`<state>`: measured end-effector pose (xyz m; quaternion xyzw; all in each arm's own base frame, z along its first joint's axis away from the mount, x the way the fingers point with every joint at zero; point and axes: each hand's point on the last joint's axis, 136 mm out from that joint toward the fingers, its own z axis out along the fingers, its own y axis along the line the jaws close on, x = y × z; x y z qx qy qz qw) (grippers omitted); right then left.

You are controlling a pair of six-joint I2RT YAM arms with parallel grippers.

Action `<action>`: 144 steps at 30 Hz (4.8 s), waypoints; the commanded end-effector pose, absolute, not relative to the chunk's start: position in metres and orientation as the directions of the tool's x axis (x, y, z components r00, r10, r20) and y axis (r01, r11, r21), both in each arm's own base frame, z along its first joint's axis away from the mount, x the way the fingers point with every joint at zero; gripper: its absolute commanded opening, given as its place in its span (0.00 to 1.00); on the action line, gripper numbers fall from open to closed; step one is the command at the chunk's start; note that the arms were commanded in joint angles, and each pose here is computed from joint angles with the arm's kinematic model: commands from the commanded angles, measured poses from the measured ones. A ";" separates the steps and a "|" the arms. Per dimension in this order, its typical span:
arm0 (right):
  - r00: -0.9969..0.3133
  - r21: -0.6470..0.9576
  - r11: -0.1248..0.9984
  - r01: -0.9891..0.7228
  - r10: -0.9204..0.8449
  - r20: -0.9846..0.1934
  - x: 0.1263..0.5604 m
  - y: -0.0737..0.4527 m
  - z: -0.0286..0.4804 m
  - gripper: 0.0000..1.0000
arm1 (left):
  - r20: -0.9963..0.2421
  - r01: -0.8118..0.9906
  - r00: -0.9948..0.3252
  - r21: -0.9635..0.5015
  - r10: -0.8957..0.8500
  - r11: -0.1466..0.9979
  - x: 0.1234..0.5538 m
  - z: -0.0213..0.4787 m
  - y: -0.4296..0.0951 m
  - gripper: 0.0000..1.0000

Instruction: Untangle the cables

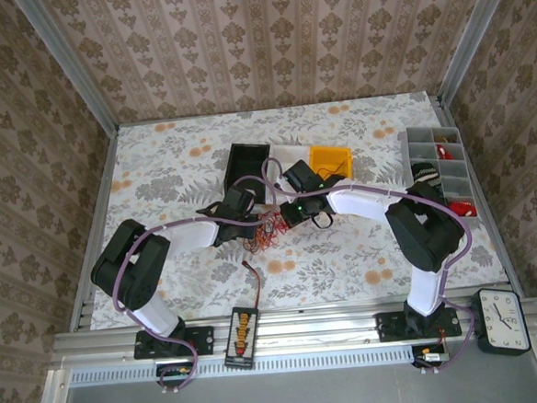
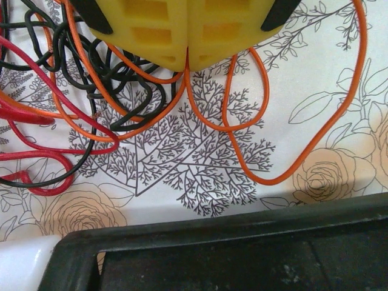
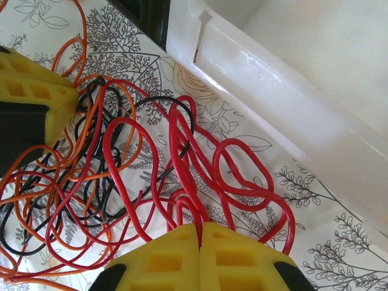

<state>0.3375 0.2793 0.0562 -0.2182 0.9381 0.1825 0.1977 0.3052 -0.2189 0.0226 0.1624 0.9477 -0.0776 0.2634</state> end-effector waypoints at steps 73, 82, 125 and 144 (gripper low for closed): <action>-0.861 0.204 0.875 -0.439 -0.345 -0.375 0.354 0.274 0.026 0.46 | -0.530 0.291 -0.832 -0.162 0.165 0.943 0.294 0.020 -0.198 0.00; -0.852 0.218 0.870 -0.443 -0.332 -0.404 0.350 0.271 0.032 0.06 | -0.527 0.270 -0.835 -0.144 0.158 0.952 0.295 0.020 -0.194 0.00; -0.752 -0.026 0.950 -0.313 -0.264 -0.603 0.315 0.151 0.114 0.03 | -0.541 0.289 -0.831 -0.226 0.126 0.930 0.302 0.021 -0.194 0.00; -0.759 0.084 0.936 -0.341 -0.221 -0.612 0.320 0.169 0.119 0.02 | -0.715 0.779 -0.553 -0.261 0.428 0.571 0.290 0.138 -0.307 0.58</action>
